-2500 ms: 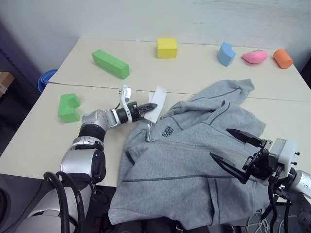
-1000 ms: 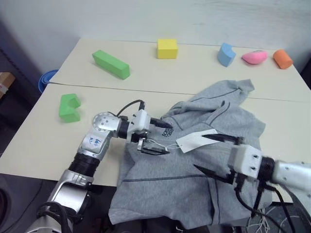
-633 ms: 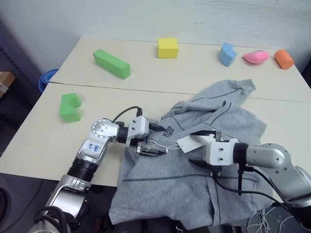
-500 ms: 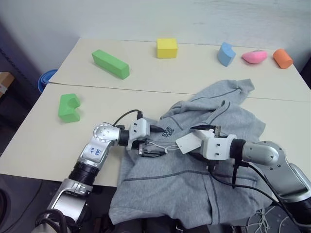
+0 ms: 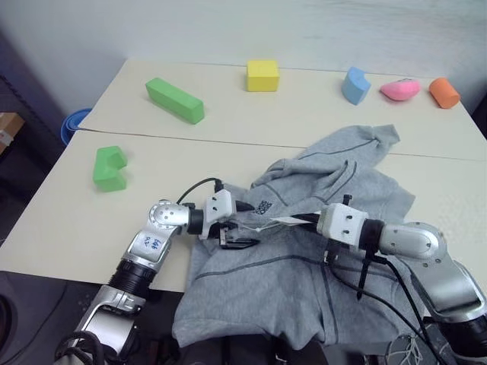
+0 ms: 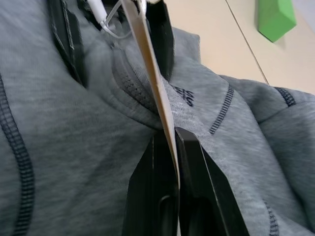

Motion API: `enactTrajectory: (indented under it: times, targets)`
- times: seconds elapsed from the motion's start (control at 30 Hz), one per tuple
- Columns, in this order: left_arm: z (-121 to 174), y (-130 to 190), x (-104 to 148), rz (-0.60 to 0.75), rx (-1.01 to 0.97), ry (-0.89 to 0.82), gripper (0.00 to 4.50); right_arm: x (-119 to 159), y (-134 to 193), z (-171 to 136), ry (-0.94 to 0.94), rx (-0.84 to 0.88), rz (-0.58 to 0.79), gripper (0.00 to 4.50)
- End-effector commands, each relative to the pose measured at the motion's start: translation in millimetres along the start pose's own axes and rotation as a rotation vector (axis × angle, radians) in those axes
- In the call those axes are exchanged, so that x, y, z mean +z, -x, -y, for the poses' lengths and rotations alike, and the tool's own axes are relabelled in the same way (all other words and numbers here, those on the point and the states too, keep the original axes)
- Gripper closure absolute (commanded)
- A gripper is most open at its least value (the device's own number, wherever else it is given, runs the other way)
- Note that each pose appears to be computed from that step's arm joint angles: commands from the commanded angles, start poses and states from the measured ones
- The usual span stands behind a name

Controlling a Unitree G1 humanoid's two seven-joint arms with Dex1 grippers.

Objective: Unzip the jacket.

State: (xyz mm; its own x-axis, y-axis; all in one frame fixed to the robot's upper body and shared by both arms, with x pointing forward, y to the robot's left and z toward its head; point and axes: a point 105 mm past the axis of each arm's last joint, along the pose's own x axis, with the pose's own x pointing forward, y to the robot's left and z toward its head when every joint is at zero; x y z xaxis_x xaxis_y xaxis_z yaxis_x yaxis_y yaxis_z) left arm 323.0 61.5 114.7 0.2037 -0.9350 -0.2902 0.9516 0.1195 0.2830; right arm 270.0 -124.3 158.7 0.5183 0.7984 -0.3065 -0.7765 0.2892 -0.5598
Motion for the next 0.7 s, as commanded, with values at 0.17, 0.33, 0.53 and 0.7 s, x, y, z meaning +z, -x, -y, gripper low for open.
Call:
enactTrajectory:
  times: [0.17,0.33,0.53,0.7]
  targets:
    - [2,-4,0,-0.004,-0.02,-0.005,0.0,18,12,-9,-0.163,0.034,0.113,4.45]
    - [4,-5,1,0.0,-0.027,-0.005,0.0,15,11,-7,-0.134,-0.005,0.092,3.1]
    - [5,-5,1,0.0,-0.032,-0.003,0.0,31,10,-11,-0.155,-0.006,0.183,1.79]
    - [5,-5,1,-0.001,-0.03,-0.004,0.0,40,7,-12,-0.167,-0.01,0.231,1.79]
